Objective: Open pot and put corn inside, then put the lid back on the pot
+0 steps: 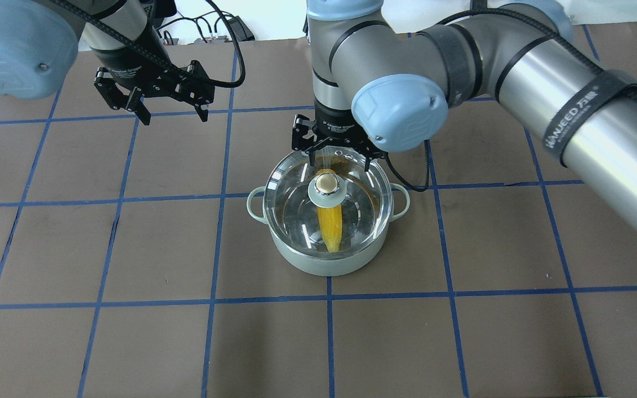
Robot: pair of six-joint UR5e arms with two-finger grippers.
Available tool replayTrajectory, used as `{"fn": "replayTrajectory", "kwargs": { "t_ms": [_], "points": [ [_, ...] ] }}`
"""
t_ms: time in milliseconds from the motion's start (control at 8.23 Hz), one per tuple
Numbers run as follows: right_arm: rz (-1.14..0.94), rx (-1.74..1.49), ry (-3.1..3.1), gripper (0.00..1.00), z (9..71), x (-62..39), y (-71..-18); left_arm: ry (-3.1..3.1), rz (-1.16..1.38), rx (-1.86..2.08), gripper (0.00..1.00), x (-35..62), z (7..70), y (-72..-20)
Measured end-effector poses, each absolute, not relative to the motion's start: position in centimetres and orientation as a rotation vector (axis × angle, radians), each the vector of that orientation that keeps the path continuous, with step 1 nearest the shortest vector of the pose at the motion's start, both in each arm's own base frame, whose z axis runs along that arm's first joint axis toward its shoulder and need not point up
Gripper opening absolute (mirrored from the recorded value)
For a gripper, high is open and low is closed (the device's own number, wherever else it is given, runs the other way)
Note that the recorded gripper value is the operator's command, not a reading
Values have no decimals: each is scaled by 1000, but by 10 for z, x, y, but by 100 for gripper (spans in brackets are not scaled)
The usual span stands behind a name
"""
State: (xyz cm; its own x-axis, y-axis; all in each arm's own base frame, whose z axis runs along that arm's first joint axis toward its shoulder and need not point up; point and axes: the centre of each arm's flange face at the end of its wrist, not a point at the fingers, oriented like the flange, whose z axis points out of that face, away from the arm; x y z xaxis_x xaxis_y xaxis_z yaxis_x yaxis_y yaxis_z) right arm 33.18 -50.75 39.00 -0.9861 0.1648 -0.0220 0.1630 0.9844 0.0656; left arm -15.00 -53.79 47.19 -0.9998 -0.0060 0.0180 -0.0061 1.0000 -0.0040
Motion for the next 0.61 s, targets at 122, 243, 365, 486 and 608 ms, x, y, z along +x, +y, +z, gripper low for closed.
{"fn": "replayTrajectory", "kwargs": {
  "t_ms": [122, 243, 365, 486, 608],
  "points": [
    [54, 270, 3088, 100, 410, 304, -515, -3124, 11, 15, 100, -150, 474, -537],
    [6, 251, 3082, 100, 429, 271, -522, -3123, 19, 20, 100, -150, 476, -535],
    [-37, 231, 3079, 100, 446, 237, -528, -3123, 30, 23, 100, -150, 480, -533],
    [-61, 201, 3082, 100, 459, 207, -531, -3123, 36, 23, 100, -150, 482, -531],
    [-86, 151, 3087, 100, 471, 181, -532, -3124, 38, 23, 100, -150, 483, -531]
  ]
}}
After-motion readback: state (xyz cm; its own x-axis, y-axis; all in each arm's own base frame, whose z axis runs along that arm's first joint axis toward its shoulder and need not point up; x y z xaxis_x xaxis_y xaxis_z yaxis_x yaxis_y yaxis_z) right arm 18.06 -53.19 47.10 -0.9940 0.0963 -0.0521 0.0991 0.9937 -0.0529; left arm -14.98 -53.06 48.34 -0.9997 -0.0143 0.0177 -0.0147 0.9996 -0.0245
